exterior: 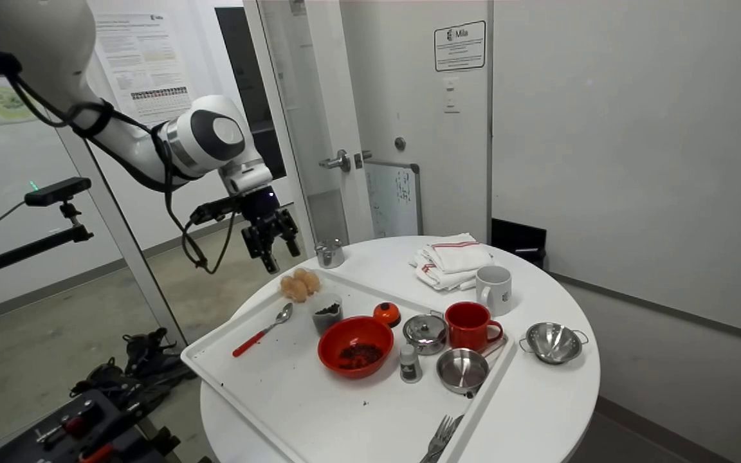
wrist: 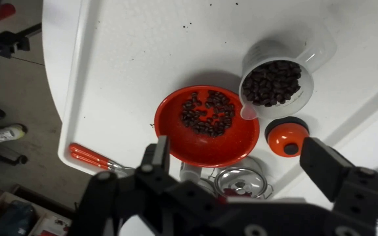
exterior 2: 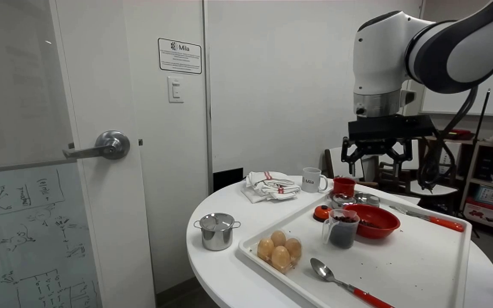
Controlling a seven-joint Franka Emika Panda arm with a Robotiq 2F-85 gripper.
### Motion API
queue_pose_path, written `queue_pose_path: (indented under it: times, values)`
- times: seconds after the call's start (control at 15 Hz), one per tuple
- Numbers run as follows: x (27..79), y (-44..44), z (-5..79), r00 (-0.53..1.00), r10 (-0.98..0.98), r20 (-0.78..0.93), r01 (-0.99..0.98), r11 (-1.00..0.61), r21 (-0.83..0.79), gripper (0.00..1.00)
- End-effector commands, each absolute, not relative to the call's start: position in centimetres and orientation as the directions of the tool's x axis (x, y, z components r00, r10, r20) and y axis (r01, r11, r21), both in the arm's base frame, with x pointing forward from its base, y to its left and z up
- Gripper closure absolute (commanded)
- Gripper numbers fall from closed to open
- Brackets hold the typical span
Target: Pour some contents from the cylinder into the bowl
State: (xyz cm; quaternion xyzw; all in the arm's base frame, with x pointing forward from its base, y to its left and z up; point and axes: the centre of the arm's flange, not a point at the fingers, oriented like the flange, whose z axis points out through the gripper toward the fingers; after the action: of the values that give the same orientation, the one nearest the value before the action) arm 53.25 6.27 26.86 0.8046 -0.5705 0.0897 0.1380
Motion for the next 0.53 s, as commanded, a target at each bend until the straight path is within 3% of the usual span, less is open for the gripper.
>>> queue_pose_path:
  times: [0.0, 0.27, 0.47]
  values:
    - [53.8, 6.9, 24.1, 0.154, -0.926, 0.346, -0.985, -0.115, 0.129, 0.0]
    - [54.4, 6.8, 20.7, -0.021, -0.927, 0.374, -0.984, 0.084, 0.155, 0.0]
    - [55.5, 7.1, 18.9, -0.001, -0.939, 0.343, -0.986, 0.059, 0.157, 0.0]
